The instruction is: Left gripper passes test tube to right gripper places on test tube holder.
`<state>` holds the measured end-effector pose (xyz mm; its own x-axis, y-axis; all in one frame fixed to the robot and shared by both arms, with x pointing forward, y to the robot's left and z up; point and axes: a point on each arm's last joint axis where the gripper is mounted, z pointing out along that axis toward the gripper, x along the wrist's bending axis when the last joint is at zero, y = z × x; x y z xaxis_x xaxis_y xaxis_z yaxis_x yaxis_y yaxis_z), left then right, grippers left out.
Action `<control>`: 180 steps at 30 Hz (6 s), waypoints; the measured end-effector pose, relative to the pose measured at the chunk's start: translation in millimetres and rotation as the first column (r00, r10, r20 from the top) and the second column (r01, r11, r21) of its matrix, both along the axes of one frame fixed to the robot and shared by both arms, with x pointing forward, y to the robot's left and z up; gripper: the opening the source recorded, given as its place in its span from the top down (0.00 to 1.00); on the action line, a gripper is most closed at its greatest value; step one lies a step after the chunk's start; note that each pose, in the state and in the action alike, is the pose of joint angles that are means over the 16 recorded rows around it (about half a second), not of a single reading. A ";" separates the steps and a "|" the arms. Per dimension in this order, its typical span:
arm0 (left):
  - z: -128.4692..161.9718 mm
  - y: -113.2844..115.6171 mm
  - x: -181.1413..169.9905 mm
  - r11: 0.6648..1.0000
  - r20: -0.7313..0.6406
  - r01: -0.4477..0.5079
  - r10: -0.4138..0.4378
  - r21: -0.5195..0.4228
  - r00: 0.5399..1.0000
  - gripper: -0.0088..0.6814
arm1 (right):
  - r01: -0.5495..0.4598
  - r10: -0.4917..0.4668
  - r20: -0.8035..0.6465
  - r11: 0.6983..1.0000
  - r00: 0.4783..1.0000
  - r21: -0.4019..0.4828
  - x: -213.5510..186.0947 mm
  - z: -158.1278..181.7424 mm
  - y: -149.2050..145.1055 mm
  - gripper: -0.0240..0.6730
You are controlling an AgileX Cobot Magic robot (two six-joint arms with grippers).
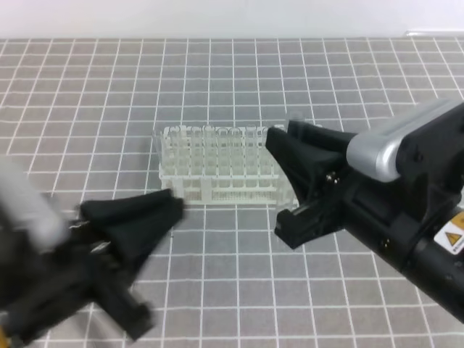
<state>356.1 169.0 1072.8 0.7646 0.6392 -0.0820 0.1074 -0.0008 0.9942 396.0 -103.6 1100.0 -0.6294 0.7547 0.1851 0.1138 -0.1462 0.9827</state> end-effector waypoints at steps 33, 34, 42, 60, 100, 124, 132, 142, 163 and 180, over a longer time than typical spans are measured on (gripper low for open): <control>-90.2 92.0 -77.8 0.980 -0.074 -0.081 0.069 -0.179 0.995 0.99 | -0.062 0.057 -0.070 0.996 0.996 -0.064 -7.8 -2.7 -2.5 0.82; -91.5 91.9 -77.6 0.981 -0.077 -0.082 0.069 -0.176 0.995 0.99 | -0.063 0.058 -0.070 0.996 0.996 -0.067 -7.9 -2.9 -2.4 0.82; -94.2 91.9 -77.4 0.984 -0.093 -0.087 0.073 -0.156 0.993 0.99 | -0.083 0.076 -0.074 0.992 0.994 -0.097 -9.1 -4.9 -1.4 0.82; -95.1 91.9 -77.4 0.984 -0.089 -0.086 0.073 -0.156 0.993 0.99 | -0.014 0.008 -0.054 0.993 0.998 -0.114 -4.5 -4.5 -6.3 0.82; -95.5 92.0 -77.4 0.984 -0.090 -0.087 0.074 -0.154 0.993 0.99 | 0.288 -0.286 0.179 0.957 0.941 0.016 101.1 -49.8 -41.0 0.82; -95.0 92.0 -77.4 0.984 -0.089 -0.087 0.074 -0.155 0.993 0.99 | 0.331 -0.320 0.148 0.942 0.936 -0.061 132.5 -80.7 -24.7 0.82; -94.7 92.1 -77.5 0.984 -0.089 -0.087 0.074 -0.156 0.993 0.99 | 0.325 -0.316 0.129 0.944 0.940 -0.055 134.1 -86.2 -23.1 0.82; -95.4 92.1 -77.5 0.984 -0.086 -0.087 0.074 -0.157 0.994 0.99 | 0.321 -0.313 0.116 0.945 0.943 -0.057 136.3 -93.2 -21.3 0.82; -94.7 92.0 -77.4 0.984 -0.087 -0.087 0.074 -0.155 0.993 0.99 | 0.342 -0.329 0.163 0.938 0.930 -0.057 142.8 -92.1 -18.8 0.82; -95.5 92.0 -77.4 0.984 -0.087 -0.087 0.074 -0.155 0.993 0.99 | 0.347 -0.333 0.138 0.933 0.933 -0.096 148.9 -105.8 -15.6 0.82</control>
